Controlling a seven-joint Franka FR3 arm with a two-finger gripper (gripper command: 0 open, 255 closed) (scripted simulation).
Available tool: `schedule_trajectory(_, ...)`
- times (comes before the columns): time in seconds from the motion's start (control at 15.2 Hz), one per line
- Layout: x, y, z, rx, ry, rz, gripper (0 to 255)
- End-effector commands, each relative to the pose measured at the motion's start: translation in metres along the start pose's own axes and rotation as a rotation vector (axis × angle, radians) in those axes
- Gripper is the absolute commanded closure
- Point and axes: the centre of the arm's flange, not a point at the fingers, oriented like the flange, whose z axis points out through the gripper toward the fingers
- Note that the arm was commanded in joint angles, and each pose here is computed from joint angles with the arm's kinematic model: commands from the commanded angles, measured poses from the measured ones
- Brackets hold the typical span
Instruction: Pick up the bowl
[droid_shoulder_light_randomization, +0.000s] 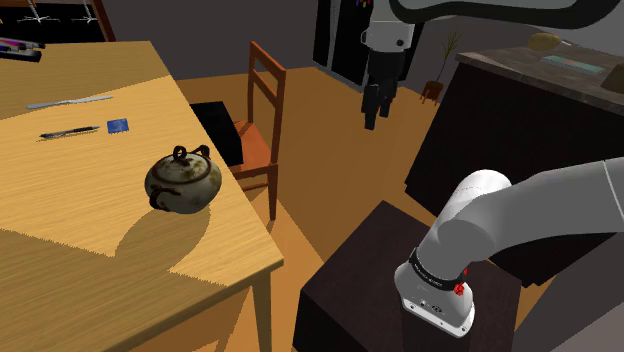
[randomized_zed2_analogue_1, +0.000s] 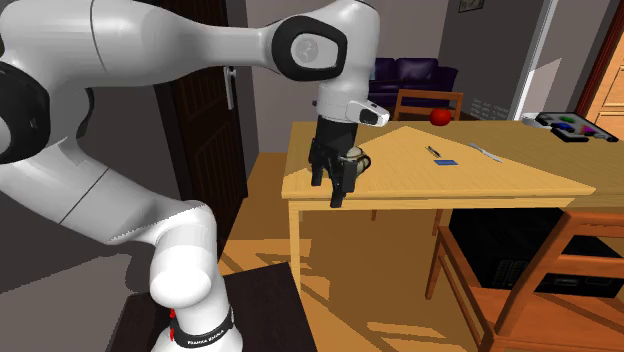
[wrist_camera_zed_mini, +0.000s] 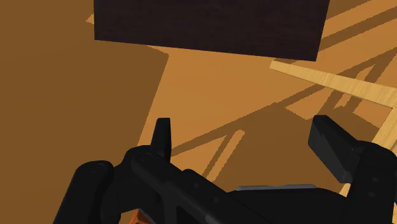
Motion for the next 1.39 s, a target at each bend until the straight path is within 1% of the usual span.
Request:
schedule_trajectory(0.0,0.000,0.000,0.000,0.000,0.000,0.000,0)
schedule_trajectory(1.32,0.139,-0.221,-0.016,-0.017,0.065,0.114,0)
